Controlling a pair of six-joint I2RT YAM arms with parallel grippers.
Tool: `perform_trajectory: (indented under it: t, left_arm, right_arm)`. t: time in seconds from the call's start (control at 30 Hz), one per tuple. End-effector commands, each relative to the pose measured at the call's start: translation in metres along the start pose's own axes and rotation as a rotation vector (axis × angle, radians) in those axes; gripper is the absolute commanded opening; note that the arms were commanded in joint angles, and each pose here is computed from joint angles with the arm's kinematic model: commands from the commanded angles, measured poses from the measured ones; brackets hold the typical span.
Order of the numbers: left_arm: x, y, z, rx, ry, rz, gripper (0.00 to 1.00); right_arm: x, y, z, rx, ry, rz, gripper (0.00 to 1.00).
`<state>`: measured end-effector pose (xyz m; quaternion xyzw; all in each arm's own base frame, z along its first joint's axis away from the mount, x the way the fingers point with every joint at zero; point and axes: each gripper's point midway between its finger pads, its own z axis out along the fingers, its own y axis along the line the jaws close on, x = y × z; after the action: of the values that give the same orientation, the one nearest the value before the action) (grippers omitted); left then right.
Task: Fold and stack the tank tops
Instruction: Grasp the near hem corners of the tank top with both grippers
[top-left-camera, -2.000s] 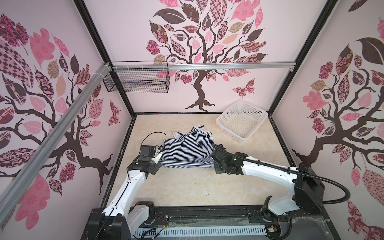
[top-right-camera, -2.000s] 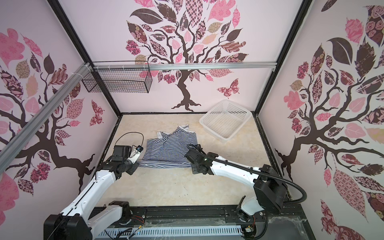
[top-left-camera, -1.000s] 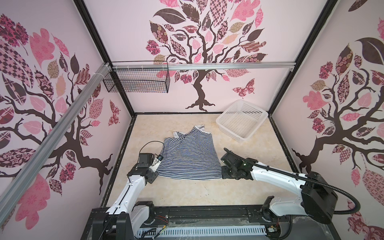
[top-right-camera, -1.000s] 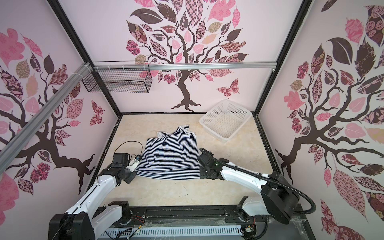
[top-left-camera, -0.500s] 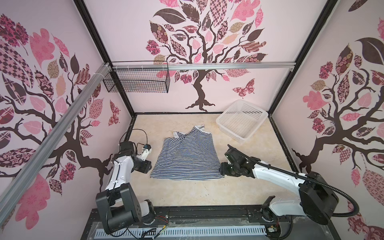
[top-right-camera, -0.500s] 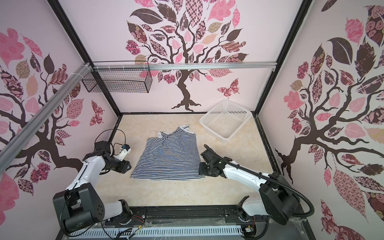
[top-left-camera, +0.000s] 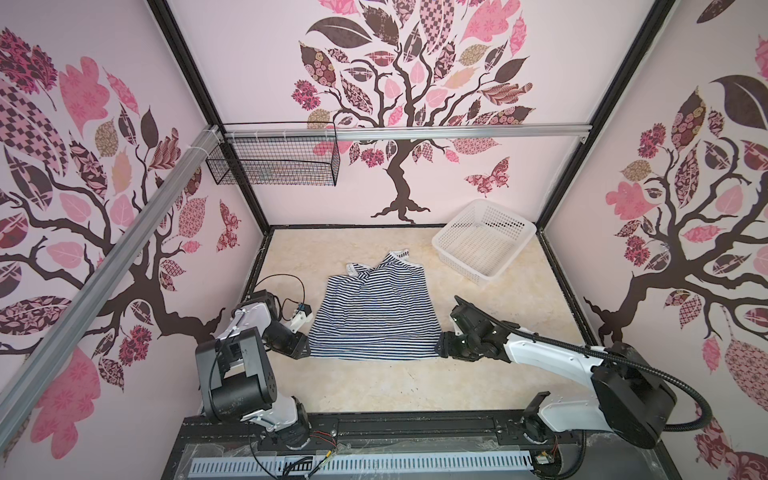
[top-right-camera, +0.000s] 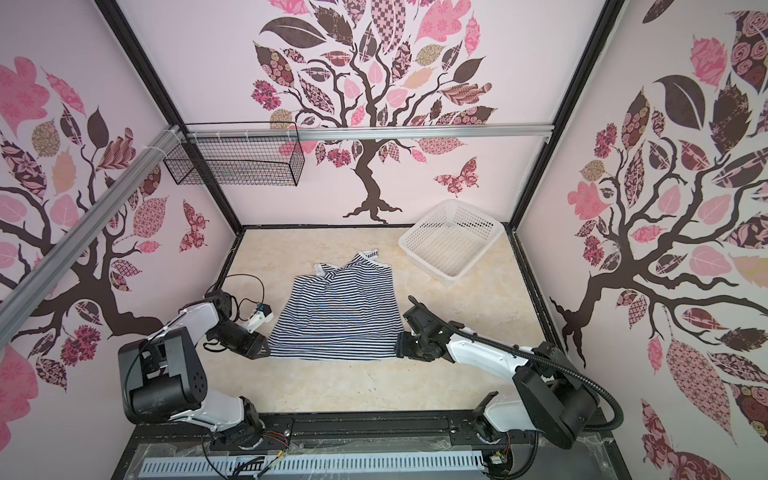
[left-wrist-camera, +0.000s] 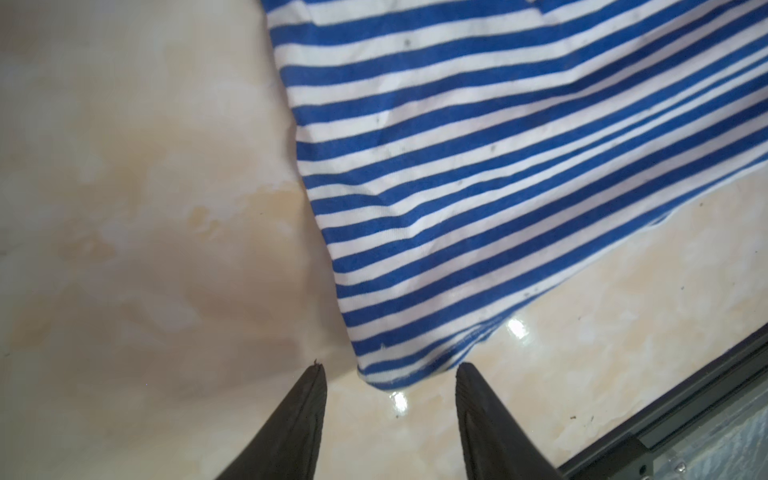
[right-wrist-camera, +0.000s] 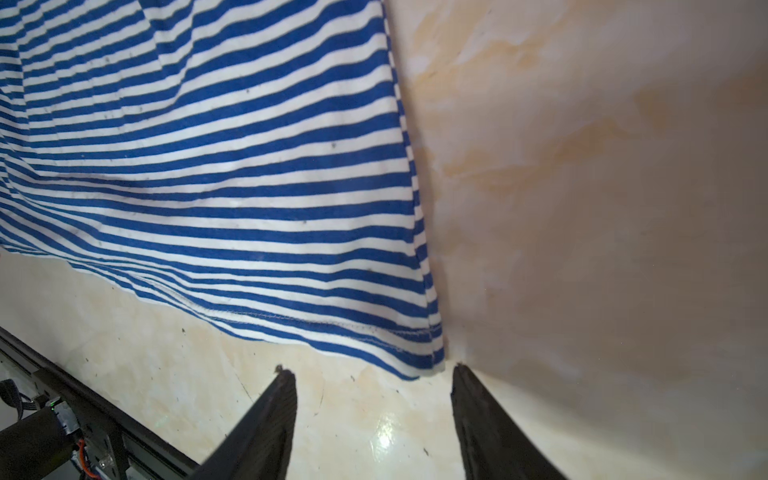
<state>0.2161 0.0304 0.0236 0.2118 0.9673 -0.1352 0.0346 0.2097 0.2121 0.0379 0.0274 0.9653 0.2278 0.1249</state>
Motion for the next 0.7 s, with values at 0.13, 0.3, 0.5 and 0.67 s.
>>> perform_trajectory:
  t: [0.13, 0.3, 0.5, 0.67]
  left_arm:
    - [-0.008, -0.002, 0.004, 0.124, -0.049, -0.008, 0.47]
    - [-0.006, -0.002, 0.01, 0.188, -0.032, -0.022, 0.38]
    - [-0.006, -0.002, 0.009, 0.184, -0.035, -0.02, 0.15]
    - [-0.007, -0.004, 0.009, 0.197, -0.043, -0.024, 0.07]
  right_arm:
    - [0.006, -0.004, -0.002, -0.005, -0.002, 0.015, 0.62]
    - [0.005, -0.007, 0.0, 0.008, -0.004, 0.013, 0.62]
    - [0.002, -0.002, 0.005, -0.009, -0.007, 0.018, 0.61]
    - [-0.003, -0.005, 0.009, 0.018, -0.019, 0.022, 0.6]
